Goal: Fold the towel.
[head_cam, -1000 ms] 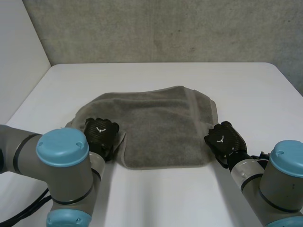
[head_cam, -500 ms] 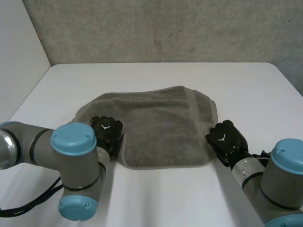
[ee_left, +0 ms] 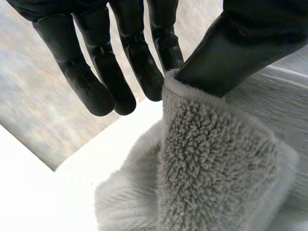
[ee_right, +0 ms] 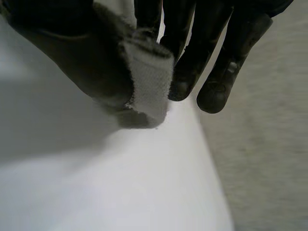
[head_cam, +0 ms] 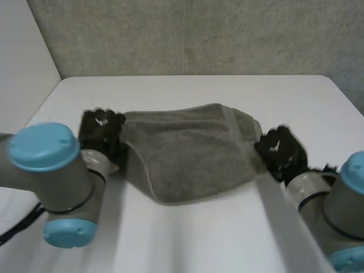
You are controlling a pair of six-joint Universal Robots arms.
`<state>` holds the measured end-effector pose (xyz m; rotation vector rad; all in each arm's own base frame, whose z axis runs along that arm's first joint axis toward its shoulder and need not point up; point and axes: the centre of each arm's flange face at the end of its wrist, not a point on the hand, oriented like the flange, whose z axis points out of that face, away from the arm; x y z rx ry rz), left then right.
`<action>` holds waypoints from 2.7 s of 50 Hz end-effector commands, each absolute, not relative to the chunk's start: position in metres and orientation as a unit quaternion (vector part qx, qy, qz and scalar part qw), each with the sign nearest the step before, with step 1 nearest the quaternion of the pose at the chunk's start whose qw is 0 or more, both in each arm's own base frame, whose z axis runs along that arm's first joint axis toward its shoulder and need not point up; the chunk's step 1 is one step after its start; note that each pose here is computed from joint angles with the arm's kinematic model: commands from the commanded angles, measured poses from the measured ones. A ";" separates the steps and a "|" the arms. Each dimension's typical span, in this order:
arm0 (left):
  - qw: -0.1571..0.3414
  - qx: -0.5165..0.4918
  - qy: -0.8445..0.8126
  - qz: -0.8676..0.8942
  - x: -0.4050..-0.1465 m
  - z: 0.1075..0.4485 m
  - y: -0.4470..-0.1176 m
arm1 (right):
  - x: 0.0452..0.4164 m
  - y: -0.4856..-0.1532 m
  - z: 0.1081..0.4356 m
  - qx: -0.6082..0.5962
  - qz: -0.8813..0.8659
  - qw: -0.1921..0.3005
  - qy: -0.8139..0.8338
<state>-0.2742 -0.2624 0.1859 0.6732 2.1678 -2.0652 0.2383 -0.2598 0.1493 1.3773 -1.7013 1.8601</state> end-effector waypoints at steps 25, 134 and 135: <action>0.008 0.223 0.689 -0.690 -0.202 0.304 -0.291 | 0.208 -0.298 0.341 0.441 0.589 0.067 -0.673; 0.028 0.339 0.621 -0.706 -0.274 0.121 -0.427 | 0.252 -0.441 0.165 0.372 0.600 0.165 -0.688; 0.028 0.340 0.620 -0.707 -0.276 0.122 -0.426 | 0.252 -0.440 0.164 0.371 0.598 0.167 -0.690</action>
